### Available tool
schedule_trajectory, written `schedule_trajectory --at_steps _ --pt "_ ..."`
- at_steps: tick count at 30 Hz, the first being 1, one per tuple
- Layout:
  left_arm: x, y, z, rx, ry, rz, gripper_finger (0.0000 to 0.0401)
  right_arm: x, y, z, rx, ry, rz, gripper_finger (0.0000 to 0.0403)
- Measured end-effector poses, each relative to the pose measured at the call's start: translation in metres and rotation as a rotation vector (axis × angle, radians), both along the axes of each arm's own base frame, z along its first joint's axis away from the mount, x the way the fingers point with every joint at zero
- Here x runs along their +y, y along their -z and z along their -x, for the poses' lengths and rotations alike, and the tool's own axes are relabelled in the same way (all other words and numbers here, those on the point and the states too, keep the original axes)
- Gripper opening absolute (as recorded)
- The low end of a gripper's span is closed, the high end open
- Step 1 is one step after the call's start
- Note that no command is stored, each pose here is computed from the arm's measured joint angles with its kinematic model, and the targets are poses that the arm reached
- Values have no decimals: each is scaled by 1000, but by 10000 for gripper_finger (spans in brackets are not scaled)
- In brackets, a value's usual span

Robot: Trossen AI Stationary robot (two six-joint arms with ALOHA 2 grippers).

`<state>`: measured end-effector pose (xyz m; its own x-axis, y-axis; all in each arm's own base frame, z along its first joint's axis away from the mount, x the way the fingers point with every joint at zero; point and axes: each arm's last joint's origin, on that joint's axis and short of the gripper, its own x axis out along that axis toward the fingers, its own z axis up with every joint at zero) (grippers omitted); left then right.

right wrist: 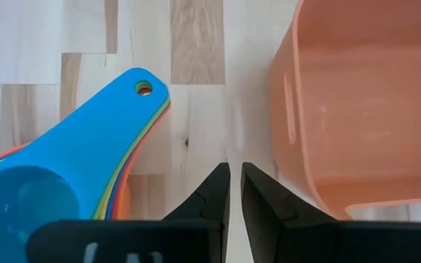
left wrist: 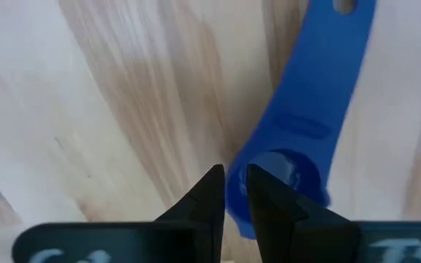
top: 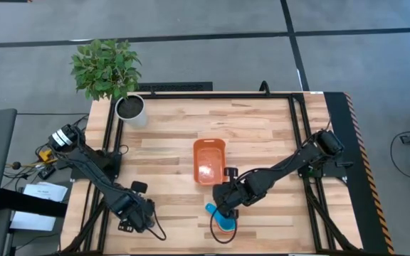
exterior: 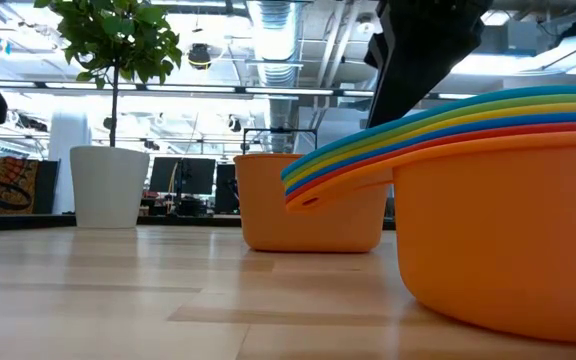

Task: Nest measuring cups in basket
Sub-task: Stack the dark blue measuring cup on top of the light blue measuring cup

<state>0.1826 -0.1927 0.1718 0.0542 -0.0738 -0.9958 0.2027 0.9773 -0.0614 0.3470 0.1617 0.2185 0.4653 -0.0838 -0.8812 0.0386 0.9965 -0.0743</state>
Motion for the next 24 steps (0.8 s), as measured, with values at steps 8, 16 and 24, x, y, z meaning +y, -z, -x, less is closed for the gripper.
schedule_trajectory --at_steps 8,16,24 --pt "6 12 7 42 -4 -13 44 0 0 0 1 2 -1 59" --pt "4 13 5 27 2 22 43 0 0 0 1 3 -1 59" --pt "5 12 -2 -55 -93 5 5 0 0 0 -2 22 -9 59"
